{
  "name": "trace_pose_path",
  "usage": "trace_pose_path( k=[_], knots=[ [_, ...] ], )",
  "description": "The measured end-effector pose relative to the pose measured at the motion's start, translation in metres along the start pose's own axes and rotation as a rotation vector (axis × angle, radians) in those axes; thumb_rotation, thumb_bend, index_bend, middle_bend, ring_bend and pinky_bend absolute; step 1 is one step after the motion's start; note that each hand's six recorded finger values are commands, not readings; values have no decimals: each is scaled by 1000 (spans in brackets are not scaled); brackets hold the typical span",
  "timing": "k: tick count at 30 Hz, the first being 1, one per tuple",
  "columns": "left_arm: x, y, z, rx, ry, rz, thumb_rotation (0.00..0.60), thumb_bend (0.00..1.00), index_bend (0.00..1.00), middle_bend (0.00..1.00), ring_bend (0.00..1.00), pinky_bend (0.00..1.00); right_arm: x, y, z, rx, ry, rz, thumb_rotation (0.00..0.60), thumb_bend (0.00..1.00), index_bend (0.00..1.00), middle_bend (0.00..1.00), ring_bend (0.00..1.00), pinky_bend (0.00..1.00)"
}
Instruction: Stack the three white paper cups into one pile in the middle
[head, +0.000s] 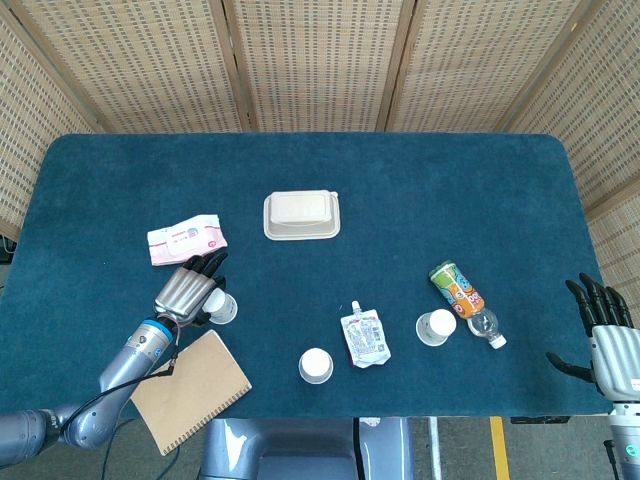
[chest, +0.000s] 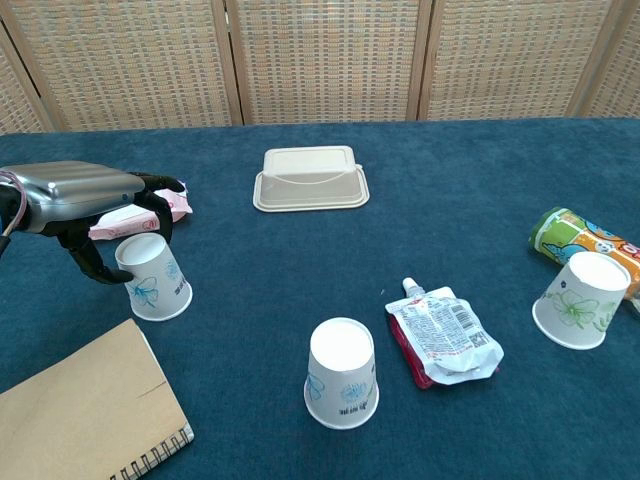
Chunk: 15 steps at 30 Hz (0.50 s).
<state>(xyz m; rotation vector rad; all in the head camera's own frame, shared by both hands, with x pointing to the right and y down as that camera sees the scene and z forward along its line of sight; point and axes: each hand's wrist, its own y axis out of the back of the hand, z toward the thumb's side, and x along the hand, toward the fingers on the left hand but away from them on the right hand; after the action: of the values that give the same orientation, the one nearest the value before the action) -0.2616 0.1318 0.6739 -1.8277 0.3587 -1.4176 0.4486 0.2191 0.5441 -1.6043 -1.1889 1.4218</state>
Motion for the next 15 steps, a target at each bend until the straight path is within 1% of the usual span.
trace_pose_path(
  k=[7,10,15],
  knots=[
    [-3,6,5,-22,-14,29,600,326,404,0,0,100,0,1,0,-4,0,-6,600,0,0,0,0,0],
    [-6,14,11,-51,-34,62,600,326,407,0,0,100,0,2,0,-3,-1,-10,600,0,0,0,0,0],
    [-13,35,29,-95,-99,156,600,326,407,0,0,101,0,3,-1,-2,-7,-16,600,0,0,0,0,0]
  ],
)
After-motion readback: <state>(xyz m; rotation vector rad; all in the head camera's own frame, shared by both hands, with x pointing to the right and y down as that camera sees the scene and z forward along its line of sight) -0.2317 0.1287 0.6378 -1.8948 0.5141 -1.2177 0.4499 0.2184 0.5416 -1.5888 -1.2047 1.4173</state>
